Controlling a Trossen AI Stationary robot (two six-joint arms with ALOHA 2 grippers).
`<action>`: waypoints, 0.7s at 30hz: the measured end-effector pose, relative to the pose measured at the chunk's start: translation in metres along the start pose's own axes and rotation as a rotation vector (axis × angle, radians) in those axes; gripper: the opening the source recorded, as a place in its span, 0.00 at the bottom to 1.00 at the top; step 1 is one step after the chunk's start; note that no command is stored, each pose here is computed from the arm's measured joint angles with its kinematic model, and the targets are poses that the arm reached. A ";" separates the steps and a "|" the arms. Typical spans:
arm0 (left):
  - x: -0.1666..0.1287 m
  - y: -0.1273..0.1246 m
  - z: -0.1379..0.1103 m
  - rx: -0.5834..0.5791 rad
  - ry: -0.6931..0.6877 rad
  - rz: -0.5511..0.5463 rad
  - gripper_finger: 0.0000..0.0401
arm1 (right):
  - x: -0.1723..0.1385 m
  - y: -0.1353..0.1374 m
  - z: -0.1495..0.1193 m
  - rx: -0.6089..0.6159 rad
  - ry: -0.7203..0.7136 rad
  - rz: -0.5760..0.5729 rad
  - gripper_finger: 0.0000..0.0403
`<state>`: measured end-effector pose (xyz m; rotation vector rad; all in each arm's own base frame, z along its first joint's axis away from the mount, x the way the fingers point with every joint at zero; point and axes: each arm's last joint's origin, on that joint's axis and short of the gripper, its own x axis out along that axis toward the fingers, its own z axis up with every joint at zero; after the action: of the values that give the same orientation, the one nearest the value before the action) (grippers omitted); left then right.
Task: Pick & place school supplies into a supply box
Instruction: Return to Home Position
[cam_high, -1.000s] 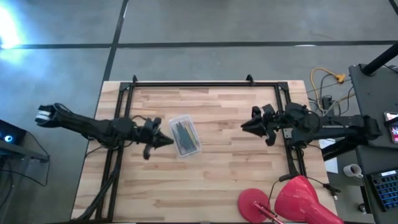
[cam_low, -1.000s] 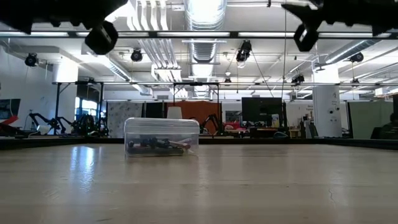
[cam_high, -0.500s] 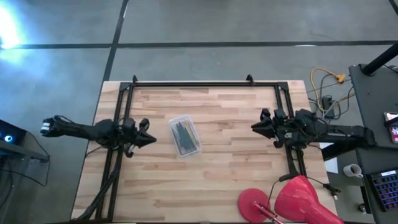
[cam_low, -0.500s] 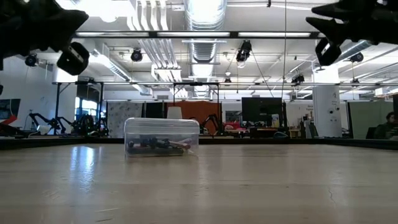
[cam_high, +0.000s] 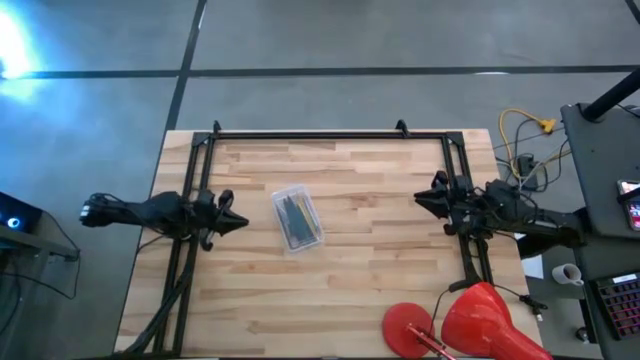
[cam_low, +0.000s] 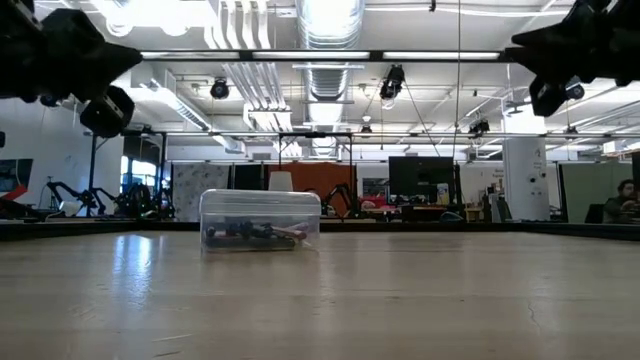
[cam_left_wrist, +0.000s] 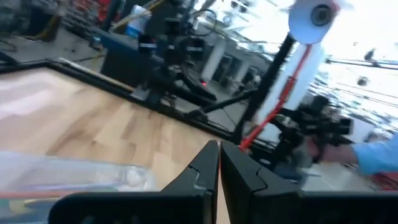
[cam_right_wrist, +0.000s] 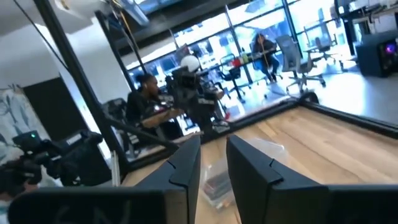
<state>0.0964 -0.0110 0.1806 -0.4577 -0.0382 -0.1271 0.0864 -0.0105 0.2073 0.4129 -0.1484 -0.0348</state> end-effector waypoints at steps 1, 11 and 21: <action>0.001 0.002 -0.003 0.000 -0.007 0.011 0.00 | 0.001 -0.001 -0.001 0.000 -0.005 0.005 0.17; 0.003 0.010 -0.013 0.004 0.050 0.126 0.00 | 0.007 -0.008 -0.014 0.040 0.082 -0.060 0.17; 0.009 0.014 -0.021 0.008 0.145 0.173 0.00 | 0.011 -0.010 -0.018 0.041 0.127 -0.081 0.17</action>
<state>0.1069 -0.0088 0.1558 -0.4412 0.1426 0.0097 0.0995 -0.0132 0.1886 0.4610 -0.0070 -0.0848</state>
